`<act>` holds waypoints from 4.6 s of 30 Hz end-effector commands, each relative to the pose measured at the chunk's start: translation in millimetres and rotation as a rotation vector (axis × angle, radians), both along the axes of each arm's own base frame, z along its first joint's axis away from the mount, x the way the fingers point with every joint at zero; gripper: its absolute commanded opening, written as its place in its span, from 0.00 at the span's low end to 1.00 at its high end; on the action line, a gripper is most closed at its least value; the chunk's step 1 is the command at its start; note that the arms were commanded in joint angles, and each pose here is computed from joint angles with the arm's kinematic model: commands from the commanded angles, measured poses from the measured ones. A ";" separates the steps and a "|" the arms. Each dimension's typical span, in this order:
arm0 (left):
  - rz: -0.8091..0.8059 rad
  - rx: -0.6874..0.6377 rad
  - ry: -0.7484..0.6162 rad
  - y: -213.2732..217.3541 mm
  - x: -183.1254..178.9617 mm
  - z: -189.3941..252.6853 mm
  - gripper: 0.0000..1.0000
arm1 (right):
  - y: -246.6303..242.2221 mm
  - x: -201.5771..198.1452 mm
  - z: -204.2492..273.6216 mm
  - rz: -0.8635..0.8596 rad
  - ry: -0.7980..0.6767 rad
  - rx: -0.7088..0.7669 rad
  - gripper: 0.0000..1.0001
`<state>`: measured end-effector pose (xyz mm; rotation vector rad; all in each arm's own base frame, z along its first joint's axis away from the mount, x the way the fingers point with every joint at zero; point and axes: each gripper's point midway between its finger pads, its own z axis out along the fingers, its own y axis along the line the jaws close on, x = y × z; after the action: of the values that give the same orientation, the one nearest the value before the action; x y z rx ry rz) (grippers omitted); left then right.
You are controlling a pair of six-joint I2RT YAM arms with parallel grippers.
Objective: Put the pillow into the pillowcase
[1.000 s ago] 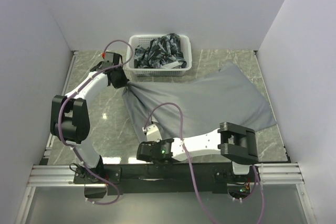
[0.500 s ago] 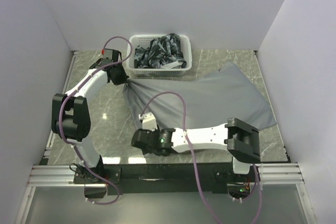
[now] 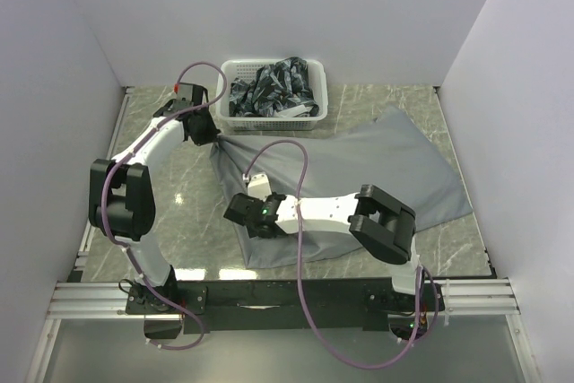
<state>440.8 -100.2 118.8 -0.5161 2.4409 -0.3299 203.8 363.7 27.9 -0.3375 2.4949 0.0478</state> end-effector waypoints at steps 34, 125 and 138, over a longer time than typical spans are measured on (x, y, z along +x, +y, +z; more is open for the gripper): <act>0.014 0.010 -0.050 12.0 24.6 18.7 0.01 | -25.5 -14.6 56.1 -0.002 -0.093 0.092 0.00; 0.278 0.010 -0.065 102.9 86.0 21.5 0.32 | 210.1 -145.0 93.9 0.715 0.084 0.476 0.13; 0.391 -0.019 -0.299 125.0 53.1 130.7 0.99 | 153.3 -121.5 162.3 0.657 -0.016 0.519 1.00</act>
<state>501.1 34.7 178.4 -0.9260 2.1633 -0.1631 75.0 540.2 118.2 -1.0006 2.2447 0.8254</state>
